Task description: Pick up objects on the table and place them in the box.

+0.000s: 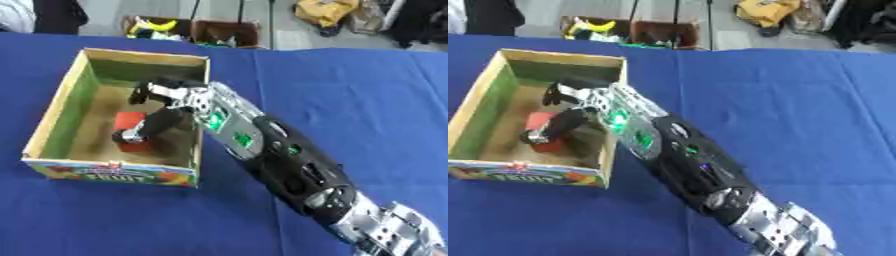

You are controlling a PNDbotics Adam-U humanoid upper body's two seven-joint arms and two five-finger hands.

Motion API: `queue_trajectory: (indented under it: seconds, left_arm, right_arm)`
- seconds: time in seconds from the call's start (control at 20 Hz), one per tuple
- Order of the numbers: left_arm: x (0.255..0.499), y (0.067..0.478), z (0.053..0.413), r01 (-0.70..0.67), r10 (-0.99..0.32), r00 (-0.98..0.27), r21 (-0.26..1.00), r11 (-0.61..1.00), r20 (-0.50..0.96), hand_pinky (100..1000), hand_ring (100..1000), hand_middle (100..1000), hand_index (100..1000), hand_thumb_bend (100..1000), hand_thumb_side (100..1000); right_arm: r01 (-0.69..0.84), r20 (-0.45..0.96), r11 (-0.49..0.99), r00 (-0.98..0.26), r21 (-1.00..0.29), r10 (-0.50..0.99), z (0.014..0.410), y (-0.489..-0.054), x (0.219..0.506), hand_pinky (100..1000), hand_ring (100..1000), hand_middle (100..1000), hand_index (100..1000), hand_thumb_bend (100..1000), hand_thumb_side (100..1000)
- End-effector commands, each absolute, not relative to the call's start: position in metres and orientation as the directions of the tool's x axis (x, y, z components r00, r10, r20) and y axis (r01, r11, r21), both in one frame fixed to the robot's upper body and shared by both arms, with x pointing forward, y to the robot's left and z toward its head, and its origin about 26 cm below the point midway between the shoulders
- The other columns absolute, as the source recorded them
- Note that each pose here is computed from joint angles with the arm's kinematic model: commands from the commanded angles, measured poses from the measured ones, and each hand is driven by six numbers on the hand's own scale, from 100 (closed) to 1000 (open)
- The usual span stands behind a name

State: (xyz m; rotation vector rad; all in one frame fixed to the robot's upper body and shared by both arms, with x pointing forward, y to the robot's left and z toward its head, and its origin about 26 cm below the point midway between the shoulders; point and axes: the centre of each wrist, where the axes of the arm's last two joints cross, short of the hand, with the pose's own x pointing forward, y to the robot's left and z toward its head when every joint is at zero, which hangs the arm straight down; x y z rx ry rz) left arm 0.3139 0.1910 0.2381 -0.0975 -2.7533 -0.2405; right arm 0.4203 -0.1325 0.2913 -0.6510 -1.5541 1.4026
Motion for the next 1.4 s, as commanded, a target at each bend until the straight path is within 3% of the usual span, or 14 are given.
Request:
queue_trajectory:
  seconds: [0.05, 0.1, 0.4, 0.65, 0.85, 1.0, 1.2, 1.4]
  left_arm:
    - [0.31, 0.192, 0.243, 0.115, 0.058, -0.94, 0.15, 0.982, 0.337, 491, 562, 562, 688, 100, 1000]
    - [0.31, 0.193, 0.242, 0.113, 0.057, -0.939, 0.148, 0.982, 0.34, 490, 561, 562, 688, 100, 1000]
    - [0.31, 0.198, 0.237, 0.095, 0.037, -0.928, 0.139, 0.986, 0.372, 486, 557, 557, 686, 100, 1000]
    - [0.31, 0.2, 0.234, 0.081, 0.027, -0.92, 0.123, 0.989, 0.39, 485, 557, 555, 686, 100, 1000]
    - [0.31, 0.202, 0.232, 0.065, 0.011, -0.916, 0.121, 0.99, 0.402, 485, 558, 556, 686, 100, 1000]
    - [0.309, 0.204, 0.23, 0.054, -0.002, -0.911, 0.124, 0.991, 0.412, 485, 561, 558, 689, 100, 1000]
    - [0.309, 0.205, 0.229, 0.038, -0.02, -0.906, 0.13, 0.991, 0.422, 487, 564, 562, 691, 100, 1000]
    - [0.309, 0.207, 0.227, 0.023, -0.035, -0.901, 0.128, 0.992, 0.433, 488, 568, 566, 697, 100, 1000]
  right_arm:
    - [-0.063, 0.227, 0.225, -0.478, -0.972, 0.848, 0.325, -0.141, 0.404, 776, 958, 846, 871, 611, 860]
    - [-0.03, 0.221, 0.237, -0.488, -0.971, 0.844, 0.333, -0.145, 0.399, 776, 957, 840, 870, 725, 689]
    - [0.167, 0.207, 0.355, -0.563, -0.92, 0.8, 0.378, -0.177, 0.347, 758, 945, 826, 858, 692, 780]
    - [0.253, 0.244, 0.455, -0.578, -0.854, 0.779, 0.392, -0.204, 0.311, 751, 941, 820, 855, 657, 836]
    - [0.306, 0.286, 0.51, -0.553, -0.804, 0.783, 0.389, -0.225, 0.295, 747, 936, 810, 846, 518, 844]
    - [0.331, 0.337, 0.557, -0.531, -0.762, 0.777, 0.383, -0.236, 0.29, 761, 936, 805, 833, 274, 829]
    - [0.371, 0.378, 0.58, -0.489, -0.726, 0.786, 0.371, -0.251, 0.292, 781, 936, 802, 832, 100, 841]
    - [0.426, 0.442, 0.614, -0.439, -0.664, 0.782, 0.365, -0.253, 0.297, 791, 935, 801, 832, 100, 763]
